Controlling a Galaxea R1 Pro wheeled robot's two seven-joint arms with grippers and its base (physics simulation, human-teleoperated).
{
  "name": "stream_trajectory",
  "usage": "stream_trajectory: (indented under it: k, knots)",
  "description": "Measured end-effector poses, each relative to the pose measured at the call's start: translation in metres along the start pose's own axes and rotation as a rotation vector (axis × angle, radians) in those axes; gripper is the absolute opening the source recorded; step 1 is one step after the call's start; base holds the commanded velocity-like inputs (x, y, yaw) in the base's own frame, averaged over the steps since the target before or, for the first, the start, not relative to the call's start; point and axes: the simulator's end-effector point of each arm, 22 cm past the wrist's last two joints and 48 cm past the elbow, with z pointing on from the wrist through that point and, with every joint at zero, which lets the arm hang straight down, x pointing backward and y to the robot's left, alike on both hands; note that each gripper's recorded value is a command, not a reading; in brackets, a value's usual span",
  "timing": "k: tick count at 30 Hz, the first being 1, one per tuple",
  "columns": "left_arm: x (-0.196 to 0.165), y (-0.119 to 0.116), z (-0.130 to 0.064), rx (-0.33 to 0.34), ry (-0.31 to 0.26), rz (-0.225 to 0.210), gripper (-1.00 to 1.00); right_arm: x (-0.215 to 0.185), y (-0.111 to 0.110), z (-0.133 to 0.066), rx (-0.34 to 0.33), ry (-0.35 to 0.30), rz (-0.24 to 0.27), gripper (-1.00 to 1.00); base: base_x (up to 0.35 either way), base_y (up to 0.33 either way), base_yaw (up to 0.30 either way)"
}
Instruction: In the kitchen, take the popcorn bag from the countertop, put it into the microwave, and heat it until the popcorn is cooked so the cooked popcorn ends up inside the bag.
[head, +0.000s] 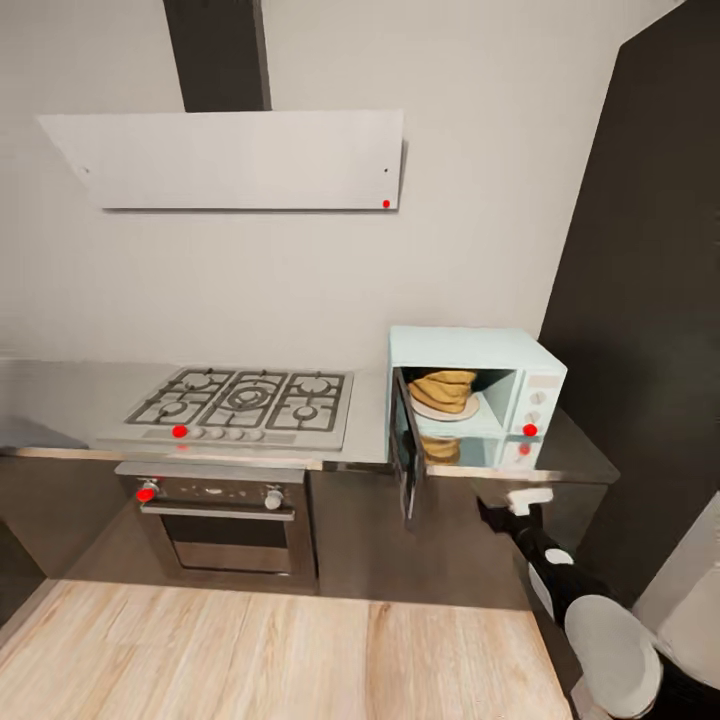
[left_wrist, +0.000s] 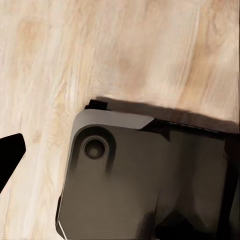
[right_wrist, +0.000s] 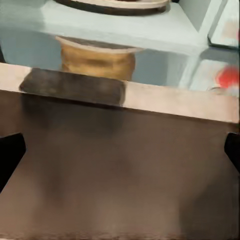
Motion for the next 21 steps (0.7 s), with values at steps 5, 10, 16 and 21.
stream_trajectory:
  k: [5, 10, 16, 21]
  knots:
    - [-0.029, -0.003, 0.000, 0.004, -0.053, 0.000, 1.00, 0.072, -0.003, -0.045, -0.041, 0.057, -0.039, 1.00, -0.341, 0.000, 0.000]
    - [-0.065, -0.006, -0.003, 0.009, -0.123, 0.002, 1.00, 0.127, 0.007, -0.092, -0.089, 0.065, -0.039, 1.00, -0.341, 0.000, 0.000]
    - [-0.328, -0.043, -0.084, 0.062, -0.559, -0.007, 1.00, 0.211, 0.052, -0.174, -0.230, 0.140, -0.018, 1.00, -0.341, 0.000, 0.000]
    - [-0.459, -0.072, -0.151, 0.108, -0.715, -0.016, 1.00, 0.250, 0.075, -0.228, -0.294, 0.160, -0.033, 1.00, -0.341, -0.010, 0.000]
